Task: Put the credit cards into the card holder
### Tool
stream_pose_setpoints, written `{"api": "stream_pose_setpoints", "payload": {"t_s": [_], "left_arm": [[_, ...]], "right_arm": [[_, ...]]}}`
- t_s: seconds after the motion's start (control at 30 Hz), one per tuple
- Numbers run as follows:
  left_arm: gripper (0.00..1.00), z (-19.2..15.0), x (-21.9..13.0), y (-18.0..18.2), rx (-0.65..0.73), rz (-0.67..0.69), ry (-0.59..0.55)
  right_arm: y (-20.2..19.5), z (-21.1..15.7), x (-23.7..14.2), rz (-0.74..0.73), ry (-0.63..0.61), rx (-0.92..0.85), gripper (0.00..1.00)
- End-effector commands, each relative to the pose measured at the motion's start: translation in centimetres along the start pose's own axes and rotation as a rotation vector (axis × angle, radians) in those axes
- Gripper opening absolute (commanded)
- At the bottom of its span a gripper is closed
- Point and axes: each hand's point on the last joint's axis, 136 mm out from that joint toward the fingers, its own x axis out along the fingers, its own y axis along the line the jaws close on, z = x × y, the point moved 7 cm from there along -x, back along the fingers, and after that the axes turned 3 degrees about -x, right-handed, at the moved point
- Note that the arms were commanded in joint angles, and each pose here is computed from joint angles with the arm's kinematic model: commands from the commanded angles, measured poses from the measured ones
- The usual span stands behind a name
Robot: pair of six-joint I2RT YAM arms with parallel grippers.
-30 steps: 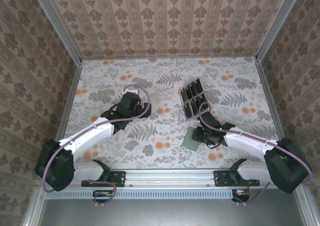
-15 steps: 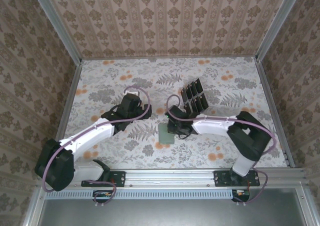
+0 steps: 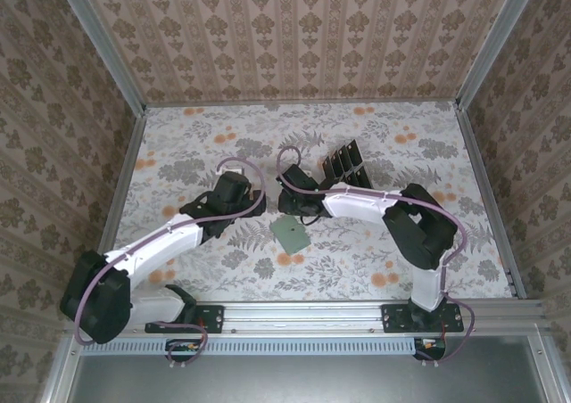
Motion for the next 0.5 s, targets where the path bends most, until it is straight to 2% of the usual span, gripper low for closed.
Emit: {"api": "stream_pose_setpoints", "payload": {"t_s": [0.0, 0.13, 0.47], "left_arm": [[1.0, -0.1, -0.5, 1.5, -0.07, 0.031, -0.001], [1.0, 0.0, -0.6, 2.9, -0.144, 0.035, 0.0], [1.0, 0.0, -0.6, 5.9, -0.27, 0.048, 0.007]], "right_arm": [[-0.2, -1.0, -2.6, 0.028, 0.059, -0.138, 0.45], [-0.2, -2.7, -3.4, 0.018, 0.113, -0.302, 0.5], [0.9, -5.9, -2.4, -0.174, 0.193, -0.62, 0.47]]}}
